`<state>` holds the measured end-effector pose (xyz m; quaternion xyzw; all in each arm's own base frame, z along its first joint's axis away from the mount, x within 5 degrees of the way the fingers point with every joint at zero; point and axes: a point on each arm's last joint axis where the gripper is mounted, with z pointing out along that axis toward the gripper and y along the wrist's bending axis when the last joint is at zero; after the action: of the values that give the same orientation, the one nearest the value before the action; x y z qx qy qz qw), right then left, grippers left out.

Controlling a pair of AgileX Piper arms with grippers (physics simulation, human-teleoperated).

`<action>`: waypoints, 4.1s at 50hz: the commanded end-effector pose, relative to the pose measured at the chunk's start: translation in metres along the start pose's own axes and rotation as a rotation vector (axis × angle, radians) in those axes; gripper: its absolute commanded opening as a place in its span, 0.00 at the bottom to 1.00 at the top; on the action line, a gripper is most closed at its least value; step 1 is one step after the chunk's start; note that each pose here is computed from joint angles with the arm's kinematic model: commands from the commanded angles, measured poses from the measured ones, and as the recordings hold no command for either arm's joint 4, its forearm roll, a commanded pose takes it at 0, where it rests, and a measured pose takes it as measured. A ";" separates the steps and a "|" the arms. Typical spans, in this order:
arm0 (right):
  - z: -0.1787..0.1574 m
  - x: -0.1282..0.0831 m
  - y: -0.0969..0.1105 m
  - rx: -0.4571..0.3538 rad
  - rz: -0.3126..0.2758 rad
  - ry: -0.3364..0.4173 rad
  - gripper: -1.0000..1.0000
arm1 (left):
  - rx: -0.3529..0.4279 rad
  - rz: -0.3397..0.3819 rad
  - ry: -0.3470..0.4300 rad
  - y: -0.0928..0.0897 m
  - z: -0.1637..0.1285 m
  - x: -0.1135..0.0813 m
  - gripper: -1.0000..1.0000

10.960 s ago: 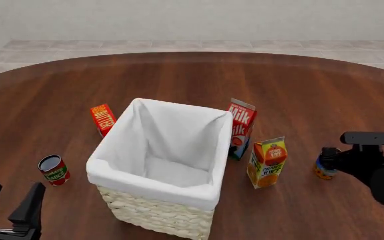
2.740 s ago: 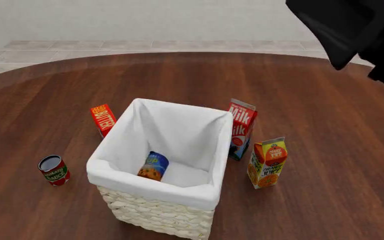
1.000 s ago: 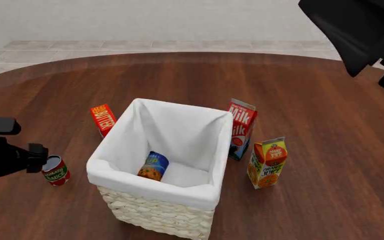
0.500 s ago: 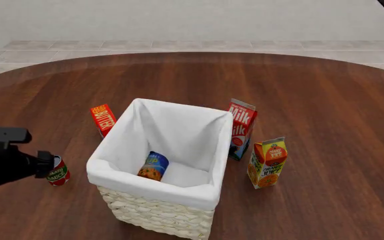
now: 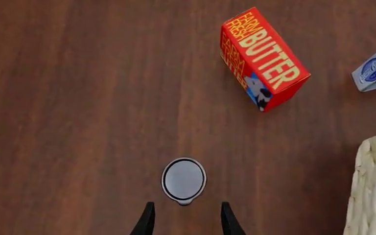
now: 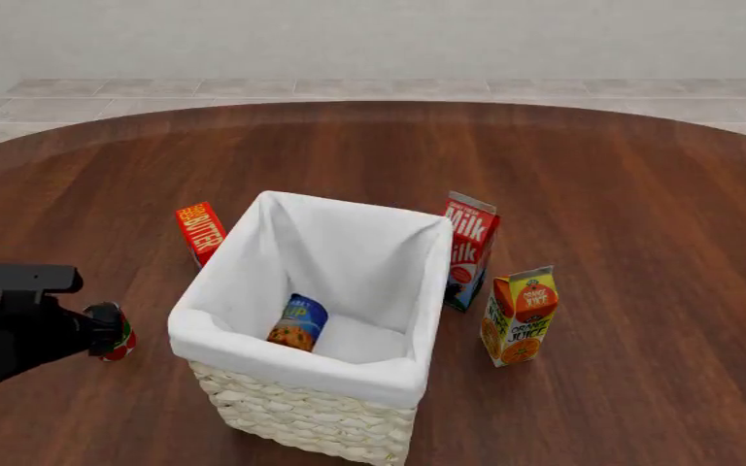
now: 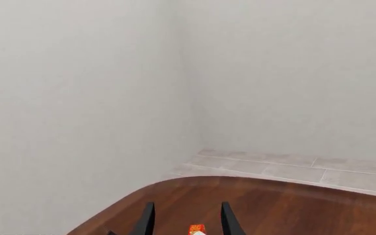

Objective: Pick up the alphabet soup and the tomato sauce, and put them in the basket.

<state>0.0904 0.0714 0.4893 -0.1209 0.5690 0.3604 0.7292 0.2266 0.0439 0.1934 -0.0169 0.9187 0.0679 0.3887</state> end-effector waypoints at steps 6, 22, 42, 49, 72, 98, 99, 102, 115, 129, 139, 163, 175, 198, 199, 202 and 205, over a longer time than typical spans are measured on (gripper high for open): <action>0.003 0.000 0.000 -0.001 -0.005 0.009 1.00 | -0.010 -0.001 0.016 0.002 0.018 0.013 1.00; 0.009 0.001 0.001 -0.005 -0.009 0.017 1.00 | -0.025 -0.001 0.028 0.007 0.034 0.020 1.00; 0.012 0.000 0.002 -0.009 -0.012 0.023 1.00 | -0.023 0.003 0.033 0.007 0.049 0.023 1.00; 0.012 0.001 0.002 -0.008 -0.012 0.026 1.00 | -0.022 -0.002 0.035 0.006 0.051 0.026 1.00; 0.012 0.004 0.001 -0.005 -0.010 0.029 1.00 | -0.010 0.002 0.017 0.001 0.052 0.022 0.00; 0.010 0.004 0.001 -0.008 -0.003 0.022 1.00 | -0.026 0.008 -0.025 0.007 0.029 0.004 0.00; 0.010 0.004 0.001 -0.009 -0.003 0.021 1.00 | -0.028 0.008 -0.028 0.007 0.028 0.003 0.00; 0.009 0.003 0.002 -0.012 -0.001 0.018 1.00 | -0.036 0.008 -0.041 0.010 0.021 -0.003 0.00; 0.007 -0.002 0.004 -0.027 0.001 0.005 1.00 | -0.070 0.022 -0.100 0.020 -0.016 -0.028 0.00; 0.002 -0.008 0.005 -0.031 0.001 -0.008 1.00 | -0.045 0.072 -0.173 0.012 -0.053 -0.057 0.00; -0.002 -0.012 0.006 -0.034 0.000 -0.022 1.00 | -0.013 0.102 -0.236 0.003 -0.078 -0.077 0.00; -0.003 -0.005 0.004 -0.028 0.015 -0.020 1.00 | 0.145 0.198 -0.382 -0.035 -0.145 -0.133 0.00; -0.004 -0.002 0.004 -0.037 0.029 -0.022 1.00 | 0.256 0.248 -0.425 -0.064 -0.155 -0.150 0.00; -0.006 -0.003 0.006 -0.051 0.037 -0.031 1.00 | 0.446 0.384 -0.425 -0.126 -0.152 -0.153 0.00; -0.005 -0.003 0.006 -0.051 0.037 -0.030 1.00 | 0.450 0.395 -0.424 -0.128 -0.152 -0.153 0.00; -0.004 -0.002 0.006 -0.052 0.038 -0.026 1.00 | 0.470 0.421 -0.424 -0.136 -0.153 -0.154 0.00; -0.005 -0.002 0.006 -0.054 0.039 -0.026 1.00 | 0.488 0.439 -0.418 -0.143 -0.152 -0.153 0.00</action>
<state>0.0827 0.0712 0.4918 -0.1231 0.5515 0.3890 0.7276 0.2361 -0.0979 0.3931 0.2407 0.8021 -0.0556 0.5437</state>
